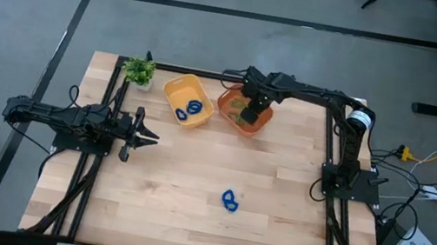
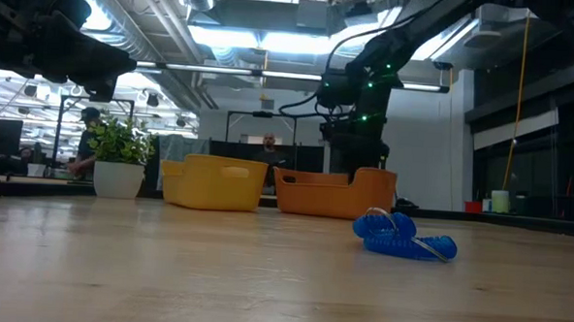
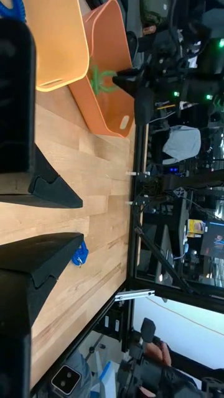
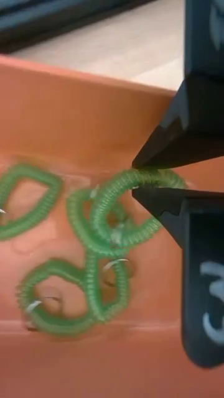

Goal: Sort spring keychains
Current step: Put the green spring keychain into the orange bin, then put the blue spring keychain into the yellow bin

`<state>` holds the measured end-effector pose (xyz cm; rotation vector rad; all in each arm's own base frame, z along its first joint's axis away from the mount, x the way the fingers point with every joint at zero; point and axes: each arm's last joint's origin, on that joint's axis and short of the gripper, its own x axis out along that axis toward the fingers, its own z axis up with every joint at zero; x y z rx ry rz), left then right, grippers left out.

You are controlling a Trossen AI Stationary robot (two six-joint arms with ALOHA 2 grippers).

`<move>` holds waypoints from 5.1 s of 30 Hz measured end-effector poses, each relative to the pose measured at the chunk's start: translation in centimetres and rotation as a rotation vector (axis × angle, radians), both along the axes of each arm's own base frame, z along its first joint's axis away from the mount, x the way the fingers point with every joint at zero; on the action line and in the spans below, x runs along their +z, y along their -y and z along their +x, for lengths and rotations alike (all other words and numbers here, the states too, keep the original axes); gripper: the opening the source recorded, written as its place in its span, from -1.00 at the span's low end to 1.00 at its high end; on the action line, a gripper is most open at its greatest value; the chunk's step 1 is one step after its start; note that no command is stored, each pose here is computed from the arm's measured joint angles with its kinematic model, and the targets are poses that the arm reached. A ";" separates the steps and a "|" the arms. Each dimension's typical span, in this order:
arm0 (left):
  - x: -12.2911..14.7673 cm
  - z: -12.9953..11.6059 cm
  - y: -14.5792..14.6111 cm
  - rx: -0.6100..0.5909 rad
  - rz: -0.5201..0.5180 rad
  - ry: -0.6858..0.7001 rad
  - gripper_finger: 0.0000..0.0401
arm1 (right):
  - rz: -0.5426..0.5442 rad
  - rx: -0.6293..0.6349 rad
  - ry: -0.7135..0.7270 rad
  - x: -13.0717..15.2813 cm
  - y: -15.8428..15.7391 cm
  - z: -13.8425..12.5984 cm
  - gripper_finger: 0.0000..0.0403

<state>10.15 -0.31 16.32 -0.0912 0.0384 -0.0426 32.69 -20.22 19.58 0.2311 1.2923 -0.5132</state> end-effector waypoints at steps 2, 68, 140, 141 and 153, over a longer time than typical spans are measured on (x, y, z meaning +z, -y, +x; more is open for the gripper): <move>0.0 0.0 0.0 0.000 0.000 0.000 -0.65 | -0.014 0.001 0.022 0.1 0.1 0.2 -0.66; 0.0 0.0 0.0 0.000 0.000 0.000 -0.65 | 0.221 0.673 0.099 -1.9 -32.2 3.8 -0.26; 0.0 0.0 0.0 0.000 0.000 0.000 -0.65 | 0.294 0.674 0.129 -4.0 -31.2 3.5 -0.84; 0.0 0.0 0.0 0.000 0.000 0.000 -0.65 | 0.293 0.677 0.124 -3.7 -31.2 3.5 -0.83; 0.0 0.0 0.0 0.000 0.000 0.000 -0.65 | 0.218 0.719 0.131 -2.0 -31.3 4.3 -0.84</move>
